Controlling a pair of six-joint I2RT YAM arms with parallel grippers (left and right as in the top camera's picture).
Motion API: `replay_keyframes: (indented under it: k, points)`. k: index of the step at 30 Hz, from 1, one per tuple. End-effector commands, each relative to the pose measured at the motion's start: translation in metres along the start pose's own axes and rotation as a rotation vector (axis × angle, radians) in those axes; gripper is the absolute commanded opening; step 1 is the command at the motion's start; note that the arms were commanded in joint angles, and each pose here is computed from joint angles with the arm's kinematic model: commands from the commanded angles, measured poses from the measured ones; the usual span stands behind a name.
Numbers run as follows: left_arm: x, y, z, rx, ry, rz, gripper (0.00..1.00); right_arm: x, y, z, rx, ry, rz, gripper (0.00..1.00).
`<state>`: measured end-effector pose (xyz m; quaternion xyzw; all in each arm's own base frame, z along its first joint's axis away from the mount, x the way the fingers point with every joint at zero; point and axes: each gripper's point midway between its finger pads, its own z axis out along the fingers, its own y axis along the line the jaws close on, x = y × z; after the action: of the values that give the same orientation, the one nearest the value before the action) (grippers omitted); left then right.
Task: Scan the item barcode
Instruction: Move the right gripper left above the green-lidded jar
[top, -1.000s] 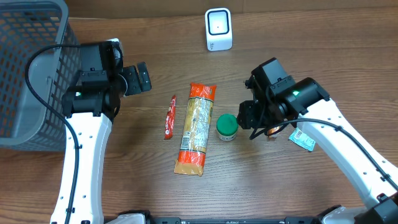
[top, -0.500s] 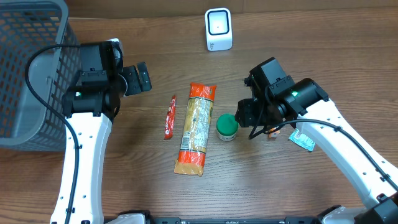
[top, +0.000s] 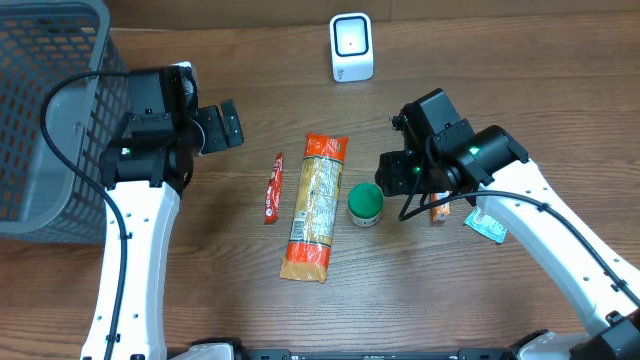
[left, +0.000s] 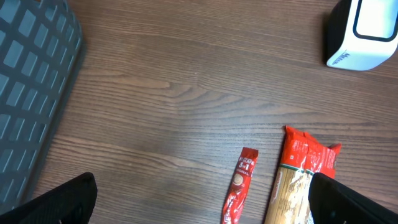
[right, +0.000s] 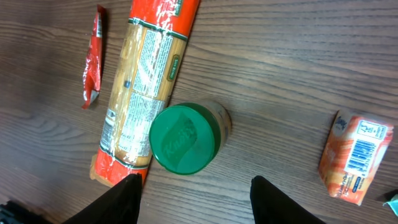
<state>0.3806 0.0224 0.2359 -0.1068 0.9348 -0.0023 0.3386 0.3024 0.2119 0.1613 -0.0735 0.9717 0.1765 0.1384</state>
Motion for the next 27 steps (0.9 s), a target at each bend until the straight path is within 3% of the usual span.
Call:
replay_keyframes:
  k: [1,27]
  points:
    - [-0.0017,0.0019,0.0007,-0.012,-0.003,0.013,1.0,0.0014,-0.002,0.0004,0.017,-0.002,-0.001,0.58]
    - [-0.0017,0.0019,0.0007,-0.012,-0.003,0.013,1.0,0.0008,-0.0017,0.0004,0.016,-0.005,-0.001,0.59]
